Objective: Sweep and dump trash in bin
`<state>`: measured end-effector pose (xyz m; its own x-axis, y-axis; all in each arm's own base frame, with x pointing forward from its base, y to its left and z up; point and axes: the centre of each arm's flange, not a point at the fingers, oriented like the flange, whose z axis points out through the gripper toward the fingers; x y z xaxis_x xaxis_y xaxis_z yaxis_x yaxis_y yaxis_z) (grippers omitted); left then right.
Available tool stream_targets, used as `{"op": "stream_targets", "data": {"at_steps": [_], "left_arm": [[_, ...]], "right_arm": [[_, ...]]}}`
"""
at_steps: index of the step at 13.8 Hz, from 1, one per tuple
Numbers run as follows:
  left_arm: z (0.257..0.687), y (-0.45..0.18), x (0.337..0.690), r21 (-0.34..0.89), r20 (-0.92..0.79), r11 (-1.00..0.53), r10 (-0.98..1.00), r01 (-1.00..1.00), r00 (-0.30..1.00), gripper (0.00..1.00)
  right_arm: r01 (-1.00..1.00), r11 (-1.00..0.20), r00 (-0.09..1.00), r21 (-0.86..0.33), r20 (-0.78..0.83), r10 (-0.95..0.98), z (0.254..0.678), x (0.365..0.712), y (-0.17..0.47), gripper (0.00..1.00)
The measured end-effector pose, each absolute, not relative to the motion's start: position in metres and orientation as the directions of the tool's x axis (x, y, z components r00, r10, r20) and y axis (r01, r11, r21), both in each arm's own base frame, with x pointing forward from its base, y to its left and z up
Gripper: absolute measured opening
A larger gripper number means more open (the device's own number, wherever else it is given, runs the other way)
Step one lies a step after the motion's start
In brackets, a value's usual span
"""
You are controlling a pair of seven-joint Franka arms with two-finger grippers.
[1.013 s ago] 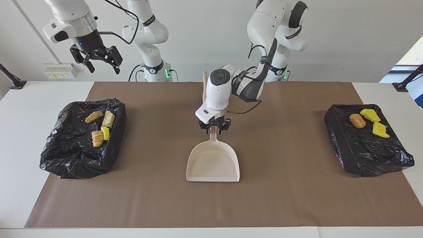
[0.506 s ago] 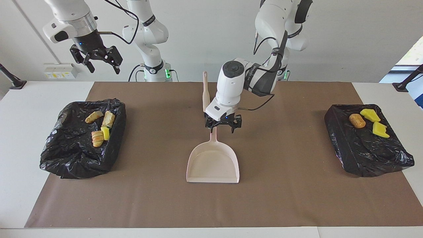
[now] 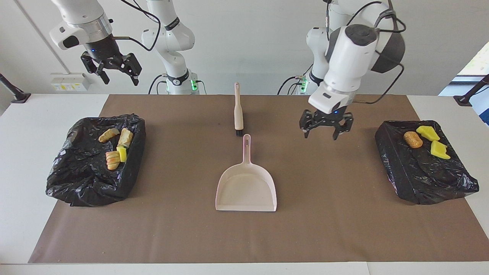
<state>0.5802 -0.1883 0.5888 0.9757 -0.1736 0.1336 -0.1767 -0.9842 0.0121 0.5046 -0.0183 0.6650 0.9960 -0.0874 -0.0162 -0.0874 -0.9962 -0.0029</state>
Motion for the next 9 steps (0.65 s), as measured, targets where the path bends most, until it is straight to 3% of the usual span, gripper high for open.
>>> {"op": "stream_targets", "data": {"at_steps": [5,9], "left_arm": [[0.671,-0.052,0.539,0.003,0.065,-0.98,-0.197,-0.197,0.978,1.0],[0.695,-0.017,0.526,0.003,0.053,-0.979,-0.201,-0.201,0.978,1.0]], "right_arm": [[-0.087,-0.996,0.996,-0.003,-0.016,-0.087,0.665,0.505,-0.018,1.0],[-0.087,-0.996,0.996,-0.003,-0.016,-0.087,0.665,0.505,-0.018,1.0]]}}
